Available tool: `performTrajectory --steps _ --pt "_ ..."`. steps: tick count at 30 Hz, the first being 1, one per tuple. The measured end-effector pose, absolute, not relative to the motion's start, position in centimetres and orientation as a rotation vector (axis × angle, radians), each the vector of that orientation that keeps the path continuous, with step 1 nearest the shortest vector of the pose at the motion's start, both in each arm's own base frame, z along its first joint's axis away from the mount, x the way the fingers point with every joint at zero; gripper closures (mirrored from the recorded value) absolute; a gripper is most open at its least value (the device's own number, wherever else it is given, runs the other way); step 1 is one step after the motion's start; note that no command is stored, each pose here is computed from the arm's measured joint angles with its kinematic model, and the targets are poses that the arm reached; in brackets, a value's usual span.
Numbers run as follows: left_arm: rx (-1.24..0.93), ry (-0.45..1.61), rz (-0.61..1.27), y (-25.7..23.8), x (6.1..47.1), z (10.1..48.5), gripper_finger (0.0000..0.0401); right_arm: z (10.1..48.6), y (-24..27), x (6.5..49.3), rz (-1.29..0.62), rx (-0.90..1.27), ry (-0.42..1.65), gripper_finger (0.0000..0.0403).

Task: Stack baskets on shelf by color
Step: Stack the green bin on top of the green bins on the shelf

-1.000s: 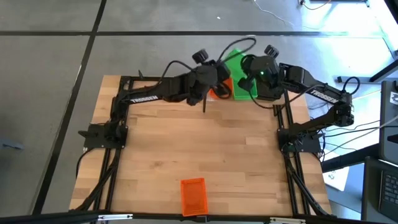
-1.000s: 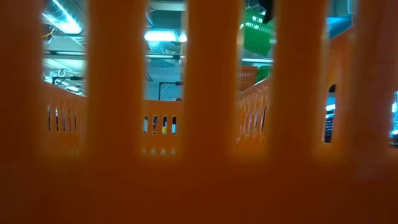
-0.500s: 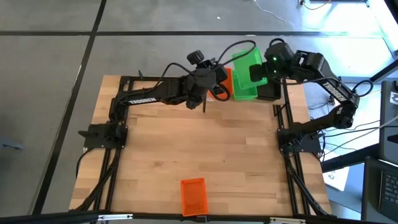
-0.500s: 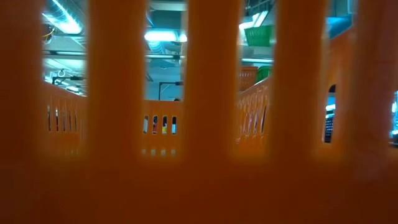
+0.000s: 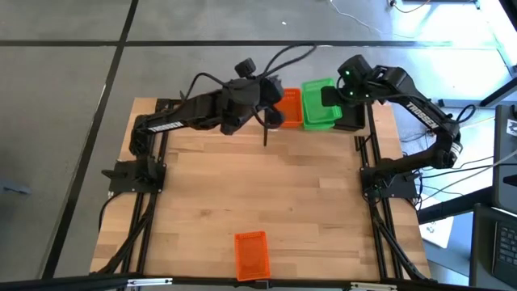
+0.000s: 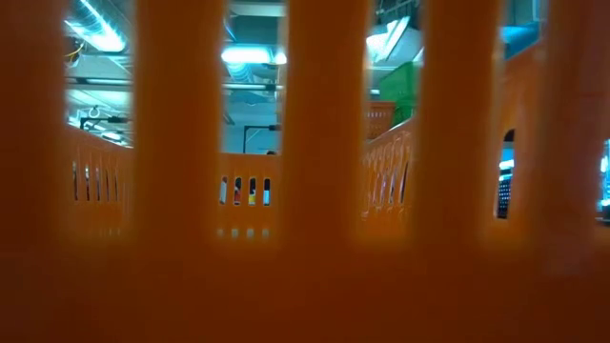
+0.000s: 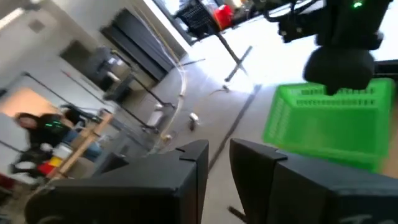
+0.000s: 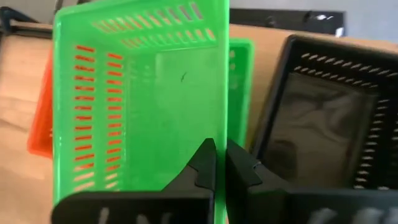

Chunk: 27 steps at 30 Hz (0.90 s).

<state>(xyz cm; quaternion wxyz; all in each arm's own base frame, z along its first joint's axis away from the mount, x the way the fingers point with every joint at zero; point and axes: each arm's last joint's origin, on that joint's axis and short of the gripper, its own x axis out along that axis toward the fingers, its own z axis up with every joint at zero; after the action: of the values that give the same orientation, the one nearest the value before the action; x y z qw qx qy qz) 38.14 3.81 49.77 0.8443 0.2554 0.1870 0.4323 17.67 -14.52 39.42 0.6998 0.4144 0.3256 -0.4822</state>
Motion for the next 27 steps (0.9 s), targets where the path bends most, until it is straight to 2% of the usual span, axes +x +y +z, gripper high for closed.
performTrajectory --steps 13,23,27 --pt "0.511 0.422 0.882 4.2 37.4 49.7 0.0340 36.1 -15.9 17.5 -1.082 1.022 0.770 0.0395" --pt "0.512 0.423 0.883 4.2 37.4 49.7 0.0340 36.0 -16.5 17.9 -1.011 0.996 0.722 0.0344" --pt "0.514 0.428 0.882 4.2 37.4 49.6 0.0340 36.6 -16.5 17.8 -1.004 0.966 0.723 0.0340"
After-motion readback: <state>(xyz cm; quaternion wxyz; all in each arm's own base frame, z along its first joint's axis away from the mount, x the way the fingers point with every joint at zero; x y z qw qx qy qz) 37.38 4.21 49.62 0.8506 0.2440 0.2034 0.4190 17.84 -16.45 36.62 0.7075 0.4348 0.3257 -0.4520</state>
